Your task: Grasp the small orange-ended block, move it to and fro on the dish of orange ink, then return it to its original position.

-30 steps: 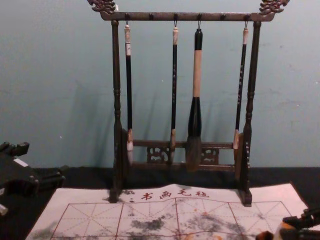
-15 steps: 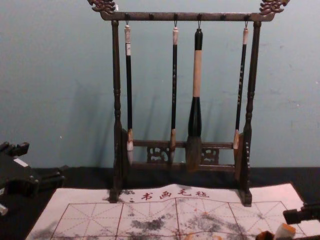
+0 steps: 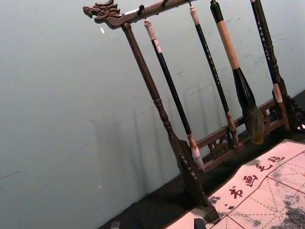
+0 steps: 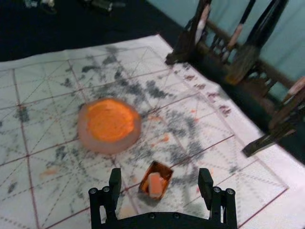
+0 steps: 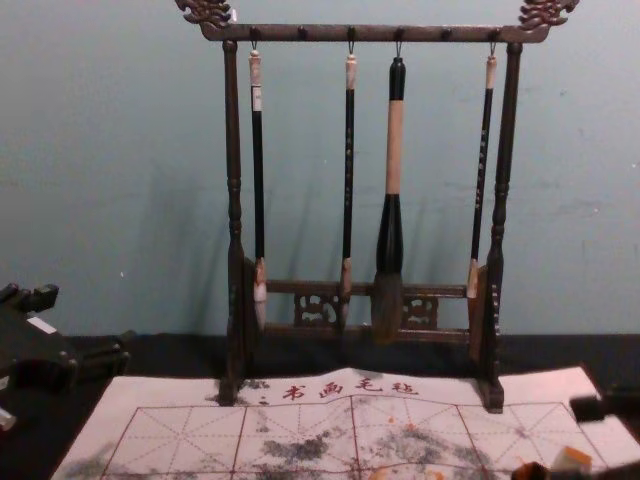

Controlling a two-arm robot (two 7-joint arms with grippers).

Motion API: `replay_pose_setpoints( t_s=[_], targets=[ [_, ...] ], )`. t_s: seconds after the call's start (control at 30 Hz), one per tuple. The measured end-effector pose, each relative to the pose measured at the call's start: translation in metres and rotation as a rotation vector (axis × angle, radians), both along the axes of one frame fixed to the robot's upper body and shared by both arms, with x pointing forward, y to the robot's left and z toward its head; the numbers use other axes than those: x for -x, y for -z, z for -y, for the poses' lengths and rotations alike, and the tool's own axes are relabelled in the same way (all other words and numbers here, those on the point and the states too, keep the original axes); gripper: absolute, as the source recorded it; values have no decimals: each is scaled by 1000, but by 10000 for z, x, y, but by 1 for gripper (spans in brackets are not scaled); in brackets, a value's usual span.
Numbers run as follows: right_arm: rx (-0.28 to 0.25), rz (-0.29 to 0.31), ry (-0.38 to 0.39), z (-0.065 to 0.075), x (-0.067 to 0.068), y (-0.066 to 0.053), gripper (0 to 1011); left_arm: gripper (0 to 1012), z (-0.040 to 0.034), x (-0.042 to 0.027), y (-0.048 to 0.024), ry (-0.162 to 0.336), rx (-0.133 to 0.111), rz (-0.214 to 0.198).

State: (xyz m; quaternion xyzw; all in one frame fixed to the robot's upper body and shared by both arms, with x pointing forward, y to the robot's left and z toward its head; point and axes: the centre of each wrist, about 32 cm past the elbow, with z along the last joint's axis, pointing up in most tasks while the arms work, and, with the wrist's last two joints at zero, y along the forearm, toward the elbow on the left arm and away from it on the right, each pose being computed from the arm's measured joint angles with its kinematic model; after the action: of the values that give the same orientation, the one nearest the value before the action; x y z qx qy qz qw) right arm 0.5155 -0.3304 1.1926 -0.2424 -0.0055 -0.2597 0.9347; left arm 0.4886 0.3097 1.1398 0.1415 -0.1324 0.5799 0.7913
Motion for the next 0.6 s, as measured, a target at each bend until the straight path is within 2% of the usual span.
replay_pose_setpoints(
  t_s=[0.13, 0.3, 0.33, 0.37, 0.47, 0.6],
  targets=[
    [-29, 46, 22, 4, 16, -54, 1000, 1001, 0, 0, 0, 0, 0, 0],
    [-126, 144, 105, 62, 59, -156, 1000, 1001, 0, 0, 0, 0, 0, 0],
    [-146, 176, 142, 81, 78, -173, 1000, 1001, 0, 0, 0, 0, 0, 0],
    [-146, 176, 142, 81, 78, -173, 1000, 1001, 0, 0, 0, 0, 0, 0],
    [-170, 236, 246, 118, 125, -181, 1000, 1001, 0, 0, 0, 0, 0, 0],
    [-139, 287, 363, 130, 178, -115, 1000, 1001, 0, 0, 0, 0, 0, 0]
  ],
)
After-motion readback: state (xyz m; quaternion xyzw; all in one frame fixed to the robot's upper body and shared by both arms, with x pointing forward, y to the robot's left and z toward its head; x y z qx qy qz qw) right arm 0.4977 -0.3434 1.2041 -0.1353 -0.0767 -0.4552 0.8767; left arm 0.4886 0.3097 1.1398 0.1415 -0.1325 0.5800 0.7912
